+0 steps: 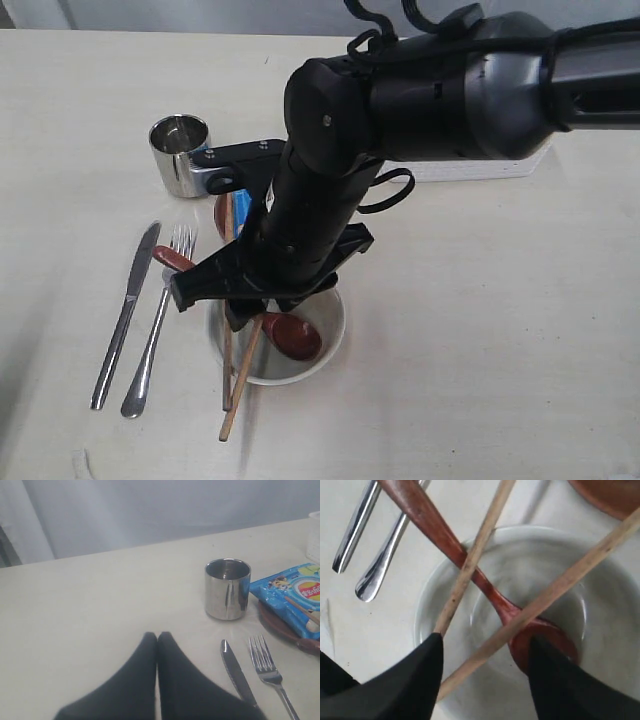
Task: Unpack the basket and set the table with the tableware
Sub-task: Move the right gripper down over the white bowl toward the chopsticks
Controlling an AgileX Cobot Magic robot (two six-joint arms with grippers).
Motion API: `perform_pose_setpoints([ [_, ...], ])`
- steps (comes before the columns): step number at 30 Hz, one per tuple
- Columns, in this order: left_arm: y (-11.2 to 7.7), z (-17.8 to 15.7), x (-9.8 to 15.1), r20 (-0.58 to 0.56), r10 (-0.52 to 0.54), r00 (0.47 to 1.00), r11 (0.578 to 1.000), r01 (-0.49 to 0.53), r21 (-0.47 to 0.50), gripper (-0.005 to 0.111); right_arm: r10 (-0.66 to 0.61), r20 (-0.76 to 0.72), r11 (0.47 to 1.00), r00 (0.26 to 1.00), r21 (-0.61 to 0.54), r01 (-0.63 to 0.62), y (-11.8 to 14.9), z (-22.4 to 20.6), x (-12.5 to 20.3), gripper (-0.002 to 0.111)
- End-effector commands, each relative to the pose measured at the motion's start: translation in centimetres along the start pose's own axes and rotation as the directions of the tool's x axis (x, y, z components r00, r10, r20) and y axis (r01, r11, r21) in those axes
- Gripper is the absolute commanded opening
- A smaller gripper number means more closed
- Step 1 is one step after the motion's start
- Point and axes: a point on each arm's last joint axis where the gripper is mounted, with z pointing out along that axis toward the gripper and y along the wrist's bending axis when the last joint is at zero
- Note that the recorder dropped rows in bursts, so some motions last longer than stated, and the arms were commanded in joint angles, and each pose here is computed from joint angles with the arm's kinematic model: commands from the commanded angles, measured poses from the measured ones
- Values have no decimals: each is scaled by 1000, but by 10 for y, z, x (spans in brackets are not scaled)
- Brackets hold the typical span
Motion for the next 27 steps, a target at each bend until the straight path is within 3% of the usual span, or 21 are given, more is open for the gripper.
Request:
perform_pose_setpoints([
  [1,0,0,0,7,-2,1000,1000,2,-2,0,-1,43,1000,999,-3,2,1,-1,-5,36],
  [5,0,0,0,7,-2,1000,1000,2,-2,0,-14,45,1000,999,9,14,0,-1,-5,12],
  [8,0,0,0,7,-2,1000,1000,2,-2,0,-14,45,1000,999,9,14,0,-1,-5,3],
  [19,0,0,0,7,-2,1000,1000,2,-2,0,-41,23,999,999,26,41,-1,-2,-3,3],
  [23,0,0,0,7,-2,1000,1000,2,-2,0,-55,66,998,996,12,55,4,-14,-8,12],
  [27,0,0,0,7,-2,1000,1000,2,-2,0,-70,96,997,993,-15,72,15,-23,-9,40],
])
